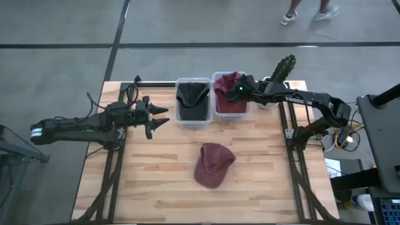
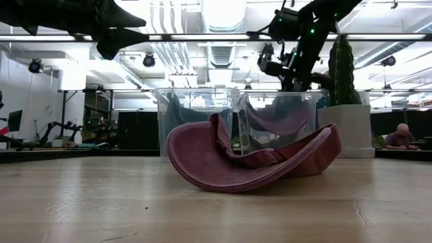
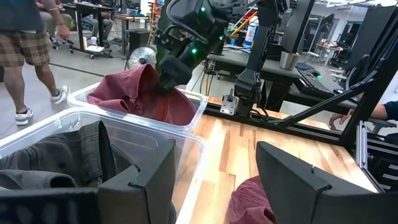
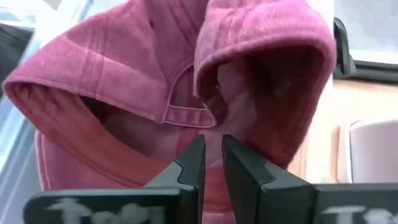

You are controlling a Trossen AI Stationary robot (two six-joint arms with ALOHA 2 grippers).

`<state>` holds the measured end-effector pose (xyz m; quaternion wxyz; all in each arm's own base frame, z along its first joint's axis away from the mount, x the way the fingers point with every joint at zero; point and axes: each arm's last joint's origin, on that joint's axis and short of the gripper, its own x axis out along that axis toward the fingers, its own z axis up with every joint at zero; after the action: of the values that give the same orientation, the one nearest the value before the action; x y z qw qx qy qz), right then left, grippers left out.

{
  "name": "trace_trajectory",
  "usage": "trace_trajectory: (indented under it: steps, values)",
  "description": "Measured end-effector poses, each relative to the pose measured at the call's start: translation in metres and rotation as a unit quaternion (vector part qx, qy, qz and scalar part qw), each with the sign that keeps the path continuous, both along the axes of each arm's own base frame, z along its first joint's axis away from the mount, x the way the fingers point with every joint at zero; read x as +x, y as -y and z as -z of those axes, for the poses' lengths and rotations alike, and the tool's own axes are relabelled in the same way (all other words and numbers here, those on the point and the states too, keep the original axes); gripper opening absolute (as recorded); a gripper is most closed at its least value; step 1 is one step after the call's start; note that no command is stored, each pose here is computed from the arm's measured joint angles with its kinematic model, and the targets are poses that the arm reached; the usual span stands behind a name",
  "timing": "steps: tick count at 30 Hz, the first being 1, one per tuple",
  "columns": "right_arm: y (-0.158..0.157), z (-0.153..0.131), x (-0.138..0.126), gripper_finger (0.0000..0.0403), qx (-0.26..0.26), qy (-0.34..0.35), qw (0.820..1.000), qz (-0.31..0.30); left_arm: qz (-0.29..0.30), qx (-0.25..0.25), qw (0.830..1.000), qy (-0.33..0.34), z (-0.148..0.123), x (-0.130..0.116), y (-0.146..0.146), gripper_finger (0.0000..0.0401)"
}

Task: Pick & Place hat
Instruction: Put the right red cap into the right transparent bin, then put the red cap into the right transparent bin

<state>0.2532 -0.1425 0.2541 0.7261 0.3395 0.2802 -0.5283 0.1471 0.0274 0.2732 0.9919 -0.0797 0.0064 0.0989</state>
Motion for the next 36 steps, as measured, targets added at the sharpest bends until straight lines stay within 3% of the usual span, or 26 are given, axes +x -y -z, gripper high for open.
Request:
trace_trajectory:
  steps: [11,23,29,33,36]
  values:
    - [-0.006,0.009,-0.002,0.0048,0.039,-0.023,0.999,0.015,0.0,0.002,1.0,0.001,0.0,0.0,0.0,0.0213]
    - [-0.036,-0.034,-0.01,0.0048,-0.001,0.065,0.997,-0.038,0.0,0.002,1.0,0.0,0.0,0.0,0.0,0.0213]
    - [-0.102,-0.062,-0.016,0.005,0.015,0.151,0.98,-0.13,0.0,0.001,1.0,-0.007,0.001,0.0,0.0,0.0213]
    - [-0.169,-0.059,-0.014,0.005,0.07,0.182,0.962,-0.19,0.0,0.0,1.0,-0.016,0.003,0.0,0.0,0.0213]
    - [-0.22,-0.051,-0.018,0.005,0.11,0.199,0.953,-0.2,0.0,0.0,1.0,-0.016,0.003,0.0,0.0,0.0213]
